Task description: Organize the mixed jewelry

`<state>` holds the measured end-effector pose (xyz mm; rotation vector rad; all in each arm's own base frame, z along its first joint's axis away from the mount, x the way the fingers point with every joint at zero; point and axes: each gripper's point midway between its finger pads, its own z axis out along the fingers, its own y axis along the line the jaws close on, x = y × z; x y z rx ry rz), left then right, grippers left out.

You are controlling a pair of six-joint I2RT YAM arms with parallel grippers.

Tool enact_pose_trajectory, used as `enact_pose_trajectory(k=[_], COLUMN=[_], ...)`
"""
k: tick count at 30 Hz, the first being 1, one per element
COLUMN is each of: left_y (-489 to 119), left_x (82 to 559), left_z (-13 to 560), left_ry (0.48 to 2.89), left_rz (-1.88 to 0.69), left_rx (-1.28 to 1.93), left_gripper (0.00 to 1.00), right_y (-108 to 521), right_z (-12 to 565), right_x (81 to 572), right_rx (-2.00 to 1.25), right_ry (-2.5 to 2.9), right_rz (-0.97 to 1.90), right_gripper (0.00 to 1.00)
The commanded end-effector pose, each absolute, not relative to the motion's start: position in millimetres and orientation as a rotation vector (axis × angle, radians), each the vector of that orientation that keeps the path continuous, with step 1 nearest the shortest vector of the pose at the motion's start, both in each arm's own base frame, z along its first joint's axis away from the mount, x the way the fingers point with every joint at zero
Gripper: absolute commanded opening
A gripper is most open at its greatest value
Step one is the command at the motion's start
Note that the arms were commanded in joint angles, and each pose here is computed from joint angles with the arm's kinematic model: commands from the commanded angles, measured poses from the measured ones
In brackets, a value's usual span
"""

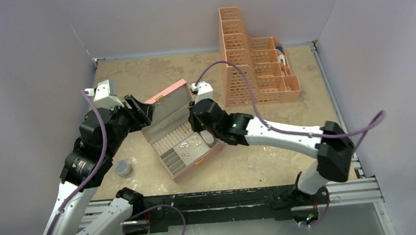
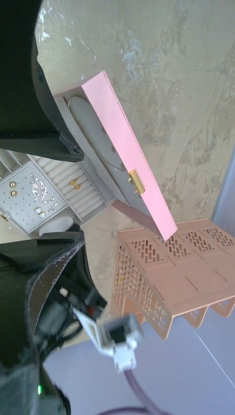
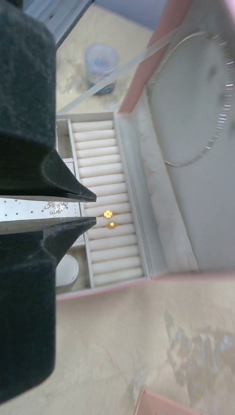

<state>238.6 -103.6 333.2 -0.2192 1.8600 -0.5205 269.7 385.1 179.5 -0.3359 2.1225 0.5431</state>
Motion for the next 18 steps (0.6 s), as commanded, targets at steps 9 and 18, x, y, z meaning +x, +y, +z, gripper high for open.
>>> enact_pose_trajectory(k=[9,18], left_y=[-131.6,-154.1], left_x=[232.9,236.6], left_z=[355.2,343.9], left_ry=[1.805,1.848], left_rz=[-0.711,-0.802], left_rx=[-0.137,-0.076], left_gripper=[0.61,0.62], right_y=[199.9,103.4], right_z=[152.7,86.6], right_x=[291.0,261.1], right_rx=[0.588,0.867], right_ry=[2.168,2.219], right_rz=[0.239,-0.049], right_gripper=[0.34,0.49])
